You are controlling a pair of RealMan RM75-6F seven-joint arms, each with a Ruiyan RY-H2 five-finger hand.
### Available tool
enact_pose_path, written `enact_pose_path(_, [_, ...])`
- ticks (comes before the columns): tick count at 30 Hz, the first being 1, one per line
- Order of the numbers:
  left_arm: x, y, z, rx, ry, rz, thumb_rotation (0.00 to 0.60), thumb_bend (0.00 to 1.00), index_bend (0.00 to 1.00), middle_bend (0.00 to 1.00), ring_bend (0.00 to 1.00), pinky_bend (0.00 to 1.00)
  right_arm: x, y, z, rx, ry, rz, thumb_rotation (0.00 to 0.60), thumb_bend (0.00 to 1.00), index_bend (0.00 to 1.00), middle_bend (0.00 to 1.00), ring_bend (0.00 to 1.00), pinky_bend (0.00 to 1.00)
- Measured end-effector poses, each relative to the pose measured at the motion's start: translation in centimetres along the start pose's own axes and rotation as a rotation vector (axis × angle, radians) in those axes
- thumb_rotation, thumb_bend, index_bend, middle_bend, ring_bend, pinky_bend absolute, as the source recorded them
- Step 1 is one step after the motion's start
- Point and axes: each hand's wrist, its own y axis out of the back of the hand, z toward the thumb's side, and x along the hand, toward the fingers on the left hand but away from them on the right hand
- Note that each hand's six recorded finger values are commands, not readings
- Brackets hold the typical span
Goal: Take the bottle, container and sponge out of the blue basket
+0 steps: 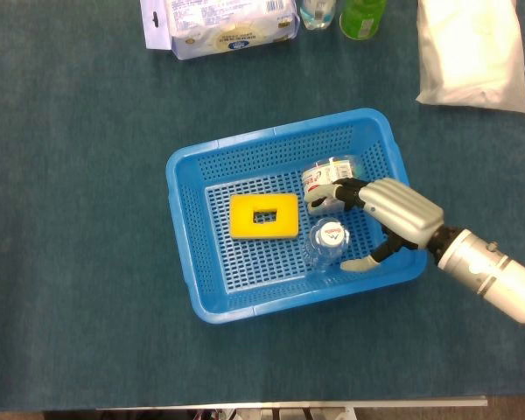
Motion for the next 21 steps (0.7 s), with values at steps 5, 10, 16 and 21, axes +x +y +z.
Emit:
enact_pose_path(5, [-0.08,0.22,-0.14,-0.003,0.001,0.001,0.600,0.39,0.36,0.29,0.17,0.17,-0.29,-0.40,0.45,0.012,0.013,0.014,0.600,0.00,0.21,0.29,0.22,0.39])
enact_pose_path(10, [-0.38,0.20,-0.07,-0.008,0.001,0.004,0.600,0.39,0.36,0.29,0.17,0.17,-0.38,-0.42,0.42,0.019,0.011,0.006,0.600,0.08,0.34,0.35,0.30,0.48])
enact_pose_path(16, [-0.50,0.28,-0.11,-0.014,0.001,0.005,0.600,0.39,0.36,0.29,0.17,0.17,-0.50,-0.50,0.14,0.027,-0.007,0.000,0.600,0.18,0.43,0.39,0.36,0.53])
enact_pose_path(21, [-0.65,0.48,-0.21,-0.025,0.001,0.010,0.600,0.39,0.37,0.29,0.17,0.17,-0.80,-0.68,0.18,0.033,-0.010,-0.011,0.600,0.26,0.48,0.43,0.40,0.56])
